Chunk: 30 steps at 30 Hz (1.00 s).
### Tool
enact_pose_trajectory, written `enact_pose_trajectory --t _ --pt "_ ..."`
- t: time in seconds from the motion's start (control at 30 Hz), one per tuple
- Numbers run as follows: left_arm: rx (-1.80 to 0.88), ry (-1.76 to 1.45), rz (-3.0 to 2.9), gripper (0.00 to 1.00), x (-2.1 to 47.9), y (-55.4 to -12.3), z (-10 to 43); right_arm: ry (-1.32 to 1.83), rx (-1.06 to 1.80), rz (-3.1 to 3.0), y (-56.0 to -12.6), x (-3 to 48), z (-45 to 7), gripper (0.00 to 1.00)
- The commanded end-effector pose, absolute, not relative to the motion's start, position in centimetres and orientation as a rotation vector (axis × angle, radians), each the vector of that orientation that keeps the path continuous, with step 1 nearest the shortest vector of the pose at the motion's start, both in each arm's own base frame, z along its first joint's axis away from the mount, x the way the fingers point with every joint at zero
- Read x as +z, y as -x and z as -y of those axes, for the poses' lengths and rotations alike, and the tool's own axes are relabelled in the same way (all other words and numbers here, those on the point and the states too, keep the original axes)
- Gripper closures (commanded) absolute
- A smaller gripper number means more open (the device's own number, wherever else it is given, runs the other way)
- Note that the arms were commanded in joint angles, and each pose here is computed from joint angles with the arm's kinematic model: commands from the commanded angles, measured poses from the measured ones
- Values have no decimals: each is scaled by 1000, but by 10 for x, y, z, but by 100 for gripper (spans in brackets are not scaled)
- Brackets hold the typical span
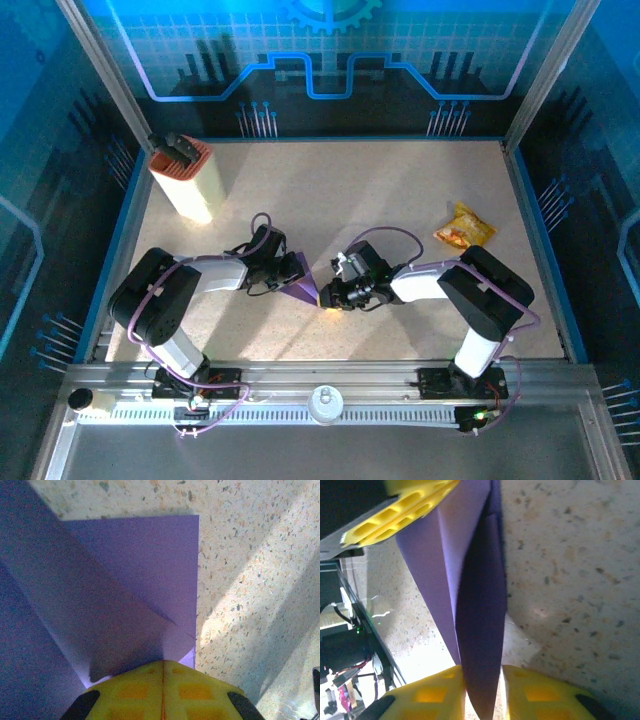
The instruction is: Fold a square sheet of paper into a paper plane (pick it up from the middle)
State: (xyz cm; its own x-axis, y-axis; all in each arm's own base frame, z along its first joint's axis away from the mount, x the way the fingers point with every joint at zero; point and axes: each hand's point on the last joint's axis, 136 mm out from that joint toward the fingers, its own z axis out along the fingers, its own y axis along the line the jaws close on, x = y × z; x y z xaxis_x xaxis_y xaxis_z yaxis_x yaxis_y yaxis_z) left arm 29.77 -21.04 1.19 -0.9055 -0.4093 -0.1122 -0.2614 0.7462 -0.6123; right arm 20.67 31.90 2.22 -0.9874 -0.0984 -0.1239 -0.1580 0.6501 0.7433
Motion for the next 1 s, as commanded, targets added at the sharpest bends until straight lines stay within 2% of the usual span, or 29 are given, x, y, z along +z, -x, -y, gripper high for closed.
enact_pose_trajectory --t 0.0,0.1,0.2,0.27,0.4,0.47,0.7,0.97 --pt "-763 566 -2793 91 -11 -283 192 203 1209 -2817 -201 21 -308 69" --pt "-769 565 -2792 91 -10 -283 193 182 1114 -2784 -213 33 -292 65" --pt "-772 558 -2793 91 -10 -284 194 271 1118 -2749 -217 51 -294 65" --pt "-775 556 -2794 91 -9 -284 194 350 1189 -2722 -216 63 -308 72" --pt "-784 555 -2793 91 -8 -285 195 487 1232 -2722 -207 66 -337 93" --pt "-788 553 -2792 91 -7 -285 196 510 1191 -2746 -205 59 -346 97" --pt "-789 543 -2794 91 -7 -285 197 487 1117 -2813 -210 36 -355 100" --pt "-794 545 -2800 91 -9 -284 197 417 1199 -2793 -216 33 -353 100"
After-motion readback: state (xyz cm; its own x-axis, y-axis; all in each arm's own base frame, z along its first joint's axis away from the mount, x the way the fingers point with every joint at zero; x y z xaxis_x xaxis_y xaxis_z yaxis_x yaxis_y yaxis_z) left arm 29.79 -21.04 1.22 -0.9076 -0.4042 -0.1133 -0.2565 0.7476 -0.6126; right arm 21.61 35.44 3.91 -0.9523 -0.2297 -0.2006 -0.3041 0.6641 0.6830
